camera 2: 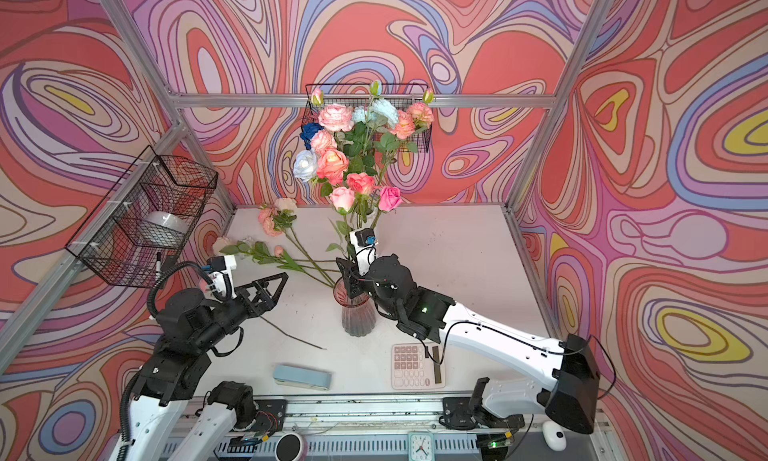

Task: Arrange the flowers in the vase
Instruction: 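Lower the pink rose stem into the pink glass vase with the right gripper, then open and withdraw the right gripper while the left grasps another loose stem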

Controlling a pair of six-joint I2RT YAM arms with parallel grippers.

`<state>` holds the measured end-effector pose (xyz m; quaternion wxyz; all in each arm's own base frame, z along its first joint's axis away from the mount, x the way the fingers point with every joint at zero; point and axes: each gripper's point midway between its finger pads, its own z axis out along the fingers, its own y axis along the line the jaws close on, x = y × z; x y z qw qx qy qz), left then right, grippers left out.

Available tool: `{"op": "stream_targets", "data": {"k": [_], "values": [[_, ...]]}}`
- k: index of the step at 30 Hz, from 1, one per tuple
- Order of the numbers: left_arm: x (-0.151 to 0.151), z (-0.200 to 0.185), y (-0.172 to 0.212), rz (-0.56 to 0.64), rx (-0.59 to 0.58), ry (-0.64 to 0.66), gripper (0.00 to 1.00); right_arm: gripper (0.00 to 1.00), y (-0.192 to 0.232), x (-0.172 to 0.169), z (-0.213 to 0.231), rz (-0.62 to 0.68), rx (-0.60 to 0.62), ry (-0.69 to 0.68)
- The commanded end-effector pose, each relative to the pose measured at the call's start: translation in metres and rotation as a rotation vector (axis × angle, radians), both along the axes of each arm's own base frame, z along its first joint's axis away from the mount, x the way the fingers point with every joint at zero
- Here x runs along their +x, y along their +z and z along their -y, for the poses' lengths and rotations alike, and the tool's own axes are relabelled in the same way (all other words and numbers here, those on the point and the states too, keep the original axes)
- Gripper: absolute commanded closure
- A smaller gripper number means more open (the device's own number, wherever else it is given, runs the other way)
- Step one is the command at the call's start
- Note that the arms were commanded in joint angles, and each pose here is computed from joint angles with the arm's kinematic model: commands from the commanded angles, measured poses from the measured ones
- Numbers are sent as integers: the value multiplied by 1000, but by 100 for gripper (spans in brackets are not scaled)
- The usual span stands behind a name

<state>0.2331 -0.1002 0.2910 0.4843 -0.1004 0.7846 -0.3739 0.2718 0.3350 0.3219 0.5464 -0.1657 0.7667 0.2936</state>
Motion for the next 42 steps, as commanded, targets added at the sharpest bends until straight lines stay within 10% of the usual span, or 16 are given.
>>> {"op": "stream_targets", "data": {"k": [1, 23, 35, 42], "values": [[3, -2, -7, -54, 4, 17, 0, 43, -5, -9, 11, -104, 17, -19], [102, -2, -94, -380, -16, 173, 9, 38, 21, -55, 81, -27, 212, -11], [186, -13, -186, -653, 123, 294, 36, 39, 21, -65, 107, -20, 227, -44], [179, -20, -235, -825, 175, 339, 48, 39, 22, -68, 123, -5, 237, -78]]}}
